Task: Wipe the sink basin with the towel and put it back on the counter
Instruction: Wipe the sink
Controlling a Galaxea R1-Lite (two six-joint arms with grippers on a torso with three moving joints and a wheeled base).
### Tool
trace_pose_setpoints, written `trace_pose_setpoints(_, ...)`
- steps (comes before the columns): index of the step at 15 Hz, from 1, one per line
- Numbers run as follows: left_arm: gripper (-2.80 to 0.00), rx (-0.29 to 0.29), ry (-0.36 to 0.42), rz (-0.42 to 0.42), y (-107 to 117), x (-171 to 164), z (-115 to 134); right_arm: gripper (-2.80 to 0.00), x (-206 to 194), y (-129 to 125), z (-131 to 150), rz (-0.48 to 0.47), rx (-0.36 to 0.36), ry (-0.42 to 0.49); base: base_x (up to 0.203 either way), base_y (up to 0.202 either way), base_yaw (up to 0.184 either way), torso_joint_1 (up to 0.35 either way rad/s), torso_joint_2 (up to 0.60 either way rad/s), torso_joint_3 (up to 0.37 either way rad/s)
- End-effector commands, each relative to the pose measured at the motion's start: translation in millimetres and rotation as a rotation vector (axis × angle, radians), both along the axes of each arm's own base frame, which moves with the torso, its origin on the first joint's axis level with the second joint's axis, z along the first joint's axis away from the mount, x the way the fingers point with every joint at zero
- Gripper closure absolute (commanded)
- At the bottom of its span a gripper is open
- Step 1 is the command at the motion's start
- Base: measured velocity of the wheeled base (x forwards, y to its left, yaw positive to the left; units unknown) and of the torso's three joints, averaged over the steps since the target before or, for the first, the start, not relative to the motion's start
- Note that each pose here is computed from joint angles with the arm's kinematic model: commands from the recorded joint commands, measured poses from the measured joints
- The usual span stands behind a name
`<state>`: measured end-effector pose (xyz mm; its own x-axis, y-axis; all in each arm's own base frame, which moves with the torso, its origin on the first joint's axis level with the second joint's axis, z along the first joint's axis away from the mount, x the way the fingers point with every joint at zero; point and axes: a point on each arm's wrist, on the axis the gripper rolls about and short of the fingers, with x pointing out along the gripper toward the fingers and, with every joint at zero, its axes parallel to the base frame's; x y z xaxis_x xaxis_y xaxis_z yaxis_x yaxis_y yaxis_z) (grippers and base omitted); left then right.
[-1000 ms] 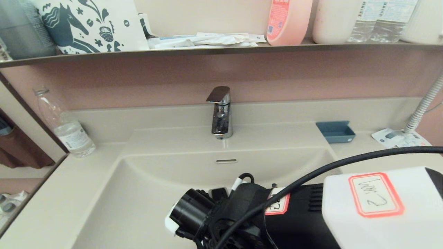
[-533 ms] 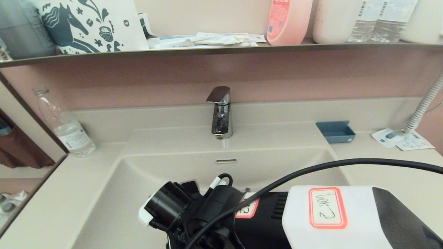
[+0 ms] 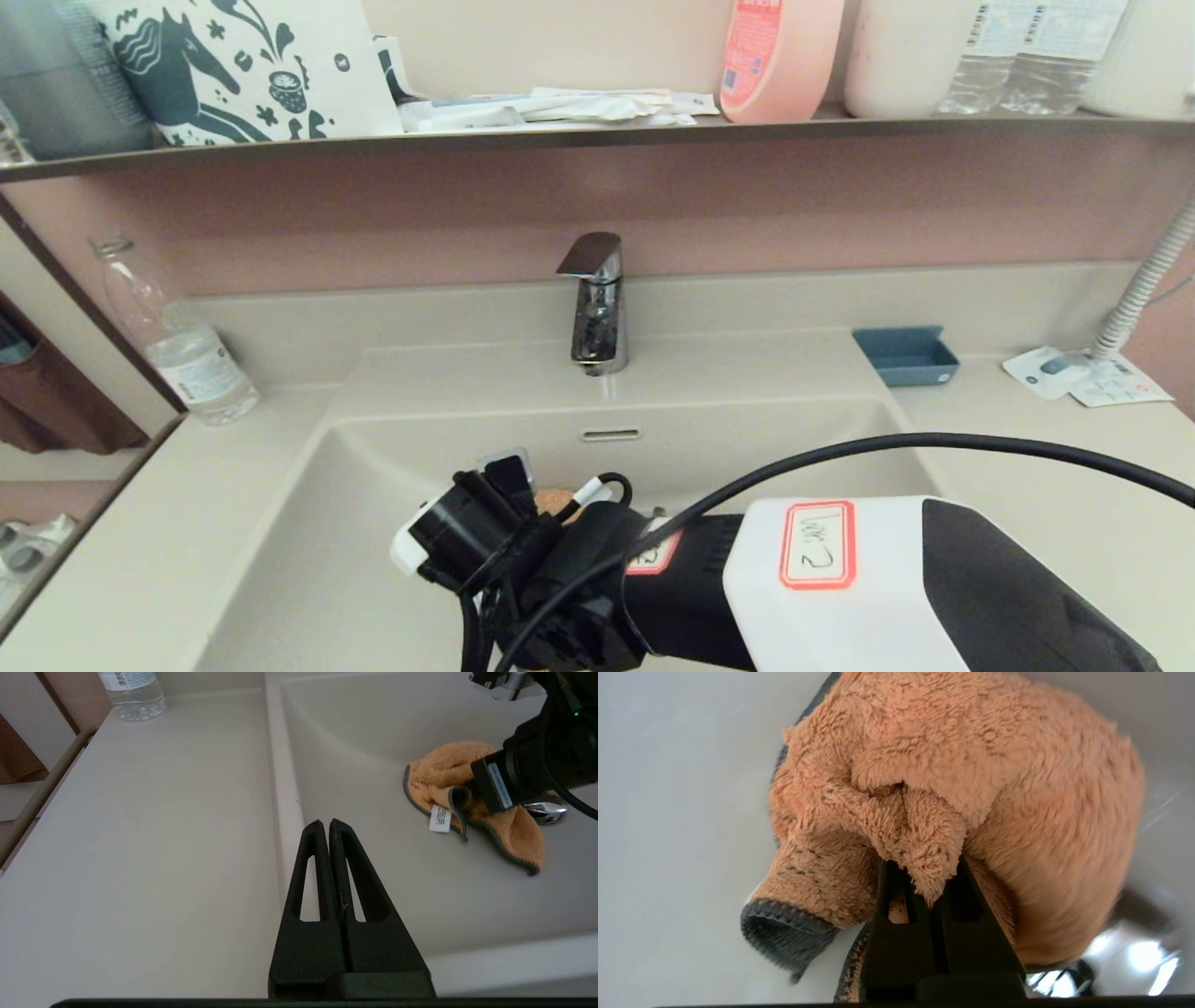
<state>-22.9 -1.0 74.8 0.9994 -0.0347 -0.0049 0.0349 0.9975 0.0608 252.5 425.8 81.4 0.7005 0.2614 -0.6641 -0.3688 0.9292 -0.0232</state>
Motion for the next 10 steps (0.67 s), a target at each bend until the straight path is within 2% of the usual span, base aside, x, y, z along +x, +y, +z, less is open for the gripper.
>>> trace_pose_setpoints(1,0.00,0.000,0.001,-0.001,0.0,0.1,0.0,0.00,11.2,-5.9,2.1,-0.021,-0.003,-0.019,0.000,0.000,0.000,0.000,0.00,0.000)
trace_pose_setpoints(6,0.00,0.000,0.001,-0.001,0.0,0.1,0.0,0.00,23.1,-19.0,2.4,-0.064,-0.090,-0.057,0.000,0.000,0.000,0.000,0.00,0.000)
trace_pose_setpoints(8,0.00,0.000,0.001,0.000,0.0,0.1,0.0,0.00,25.6,-29.6,0.2,-0.105,-0.170,-0.043,0.000,0.000,0.000,0.000,0.00,0.000)
trace_pose_setpoints(10,0.00,0.000,0.001,-0.001,0.0,0.1,0.0,0.00,29.3,-42.3,4.4,-0.152,-0.208,-0.032,0.000,0.000,0.000,0.000,0.00,0.000)
